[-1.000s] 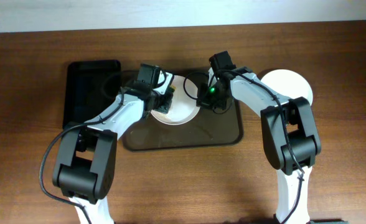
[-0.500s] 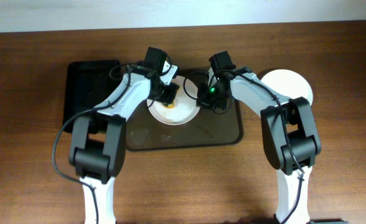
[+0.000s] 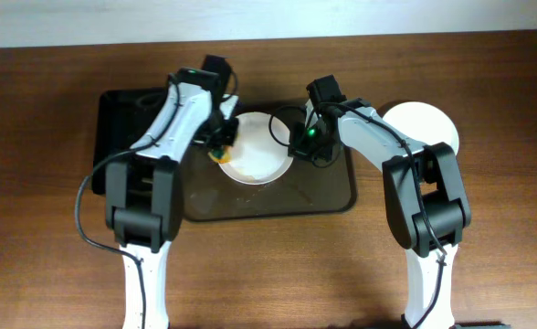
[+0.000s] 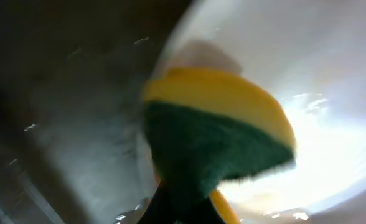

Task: Clean dirty plates on tray and stack at the side
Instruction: 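Keep scrubbing the white plate surface with the left-gripper sponge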

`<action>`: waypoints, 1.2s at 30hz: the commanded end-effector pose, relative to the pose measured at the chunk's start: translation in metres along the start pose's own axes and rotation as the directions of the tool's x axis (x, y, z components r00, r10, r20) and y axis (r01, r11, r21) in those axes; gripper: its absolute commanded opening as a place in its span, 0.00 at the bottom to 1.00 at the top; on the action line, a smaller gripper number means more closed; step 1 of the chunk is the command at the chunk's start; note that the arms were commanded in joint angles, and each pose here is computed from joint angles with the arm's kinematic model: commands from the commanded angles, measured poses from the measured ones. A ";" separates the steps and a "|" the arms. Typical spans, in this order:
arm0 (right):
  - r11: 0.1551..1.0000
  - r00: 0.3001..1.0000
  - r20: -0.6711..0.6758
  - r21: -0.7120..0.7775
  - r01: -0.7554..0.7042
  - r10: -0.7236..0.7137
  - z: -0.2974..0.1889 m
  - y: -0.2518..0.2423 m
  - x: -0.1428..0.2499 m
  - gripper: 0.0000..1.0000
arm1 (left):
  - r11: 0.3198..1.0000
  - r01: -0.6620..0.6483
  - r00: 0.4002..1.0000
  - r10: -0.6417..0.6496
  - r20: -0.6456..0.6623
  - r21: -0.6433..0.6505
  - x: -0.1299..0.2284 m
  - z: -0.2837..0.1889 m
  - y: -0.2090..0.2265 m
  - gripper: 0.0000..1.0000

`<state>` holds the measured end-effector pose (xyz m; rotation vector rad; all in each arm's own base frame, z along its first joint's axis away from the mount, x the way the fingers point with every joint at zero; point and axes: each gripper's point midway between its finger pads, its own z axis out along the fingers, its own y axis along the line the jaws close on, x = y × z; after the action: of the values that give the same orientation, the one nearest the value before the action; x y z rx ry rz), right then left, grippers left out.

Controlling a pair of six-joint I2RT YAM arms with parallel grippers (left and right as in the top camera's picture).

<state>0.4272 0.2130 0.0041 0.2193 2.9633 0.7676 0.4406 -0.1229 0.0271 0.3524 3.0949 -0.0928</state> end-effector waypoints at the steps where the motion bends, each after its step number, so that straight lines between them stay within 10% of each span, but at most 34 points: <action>1: 0.999 1.000 -0.023 0.053 -0.009 0.011 0.012 -0.016 0.008 0.04 | 0.997 0.062 0.997 -0.060 -0.038 0.056 0.005 0.003 0.005 0.00; 16: 0.999 1.000 -0.024 0.054 -0.005 0.007 0.012 -0.016 0.008 0.04 | 0.983 -0.135 0.983 0.116 0.142 0.127 -0.036 0.012 -0.069 0.00; 28: 0.999 1.000 -0.024 0.054 -0.005 0.006 0.012 -0.016 0.008 0.04 | 0.994 -0.094 0.987 0.085 -0.140 -0.063 0.019 0.053 -0.023 0.00; 36: 0.999 1.000 -0.023 0.053 -0.005 0.006 0.012 -0.016 0.008 0.04 | 0.991 0.079 0.990 -0.091 -0.105 -0.110 0.012 0.051 0.012 0.00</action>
<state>0.4263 0.2140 0.0041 0.1889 2.9634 0.7668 0.4285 -0.1572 0.0065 0.4186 3.1402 -0.0785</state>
